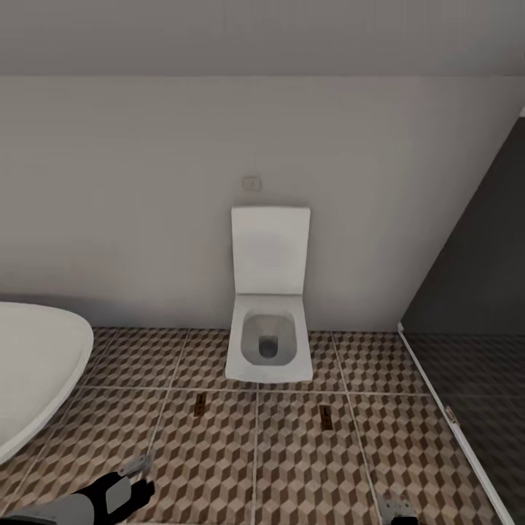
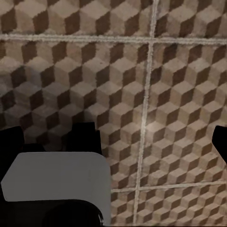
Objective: Take the four mousetraps from the cabinet in the bathroom and place them on the bathroom floor. Make sure all four end up on the same floor surface, and ensure that at least two of them are either under or directly next to the same bathroom sink.
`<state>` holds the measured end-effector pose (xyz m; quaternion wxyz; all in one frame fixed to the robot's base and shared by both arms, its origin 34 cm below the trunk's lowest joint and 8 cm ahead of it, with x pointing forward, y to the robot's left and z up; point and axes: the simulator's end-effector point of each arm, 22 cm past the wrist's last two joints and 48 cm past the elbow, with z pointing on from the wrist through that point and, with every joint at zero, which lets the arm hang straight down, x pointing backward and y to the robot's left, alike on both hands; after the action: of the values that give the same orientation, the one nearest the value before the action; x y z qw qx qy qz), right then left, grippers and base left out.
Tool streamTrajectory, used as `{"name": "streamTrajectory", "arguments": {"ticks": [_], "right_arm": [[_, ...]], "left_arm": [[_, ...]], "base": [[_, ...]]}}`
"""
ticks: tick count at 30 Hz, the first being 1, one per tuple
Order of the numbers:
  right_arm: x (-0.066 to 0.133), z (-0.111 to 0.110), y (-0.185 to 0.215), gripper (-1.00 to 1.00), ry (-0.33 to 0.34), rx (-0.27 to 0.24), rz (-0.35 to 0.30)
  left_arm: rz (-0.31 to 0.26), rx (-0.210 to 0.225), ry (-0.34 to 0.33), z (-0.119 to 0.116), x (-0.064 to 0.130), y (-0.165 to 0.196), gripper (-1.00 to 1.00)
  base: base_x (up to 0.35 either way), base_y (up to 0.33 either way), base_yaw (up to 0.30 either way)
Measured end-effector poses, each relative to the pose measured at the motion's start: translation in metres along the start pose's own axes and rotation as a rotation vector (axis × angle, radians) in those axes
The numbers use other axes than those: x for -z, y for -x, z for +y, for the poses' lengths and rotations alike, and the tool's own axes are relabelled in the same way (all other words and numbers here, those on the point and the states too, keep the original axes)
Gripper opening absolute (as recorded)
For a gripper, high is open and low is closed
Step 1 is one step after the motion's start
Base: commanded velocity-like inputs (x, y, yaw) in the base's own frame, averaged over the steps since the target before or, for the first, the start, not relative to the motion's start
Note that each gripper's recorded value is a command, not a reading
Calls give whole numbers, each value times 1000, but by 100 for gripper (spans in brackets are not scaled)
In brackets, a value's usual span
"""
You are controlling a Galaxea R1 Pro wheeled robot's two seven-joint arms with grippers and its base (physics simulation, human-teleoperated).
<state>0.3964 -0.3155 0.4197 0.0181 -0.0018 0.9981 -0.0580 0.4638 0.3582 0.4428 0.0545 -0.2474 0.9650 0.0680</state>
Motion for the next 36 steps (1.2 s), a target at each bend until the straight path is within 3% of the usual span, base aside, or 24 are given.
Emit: {"name": "streamTrajectory", "arguments": {"ticks": [13, 24, 36], "right_arm": [[17, 0, -44, 100, 3, 7, 59], [33, -1, -82, 100, 4, 13, 109], [51, -2, -97, 100, 5, 16, 129]], "left_arm": [[-25, 35, 7, 11, 18, -6, 100], [18, 28, 34, 32, 29, -39, 100], [45, 17, 45, 42, 46, -55, 100]], "base": [[0, 0, 0], [0, 0, 0], [0, 0, 0]]}}
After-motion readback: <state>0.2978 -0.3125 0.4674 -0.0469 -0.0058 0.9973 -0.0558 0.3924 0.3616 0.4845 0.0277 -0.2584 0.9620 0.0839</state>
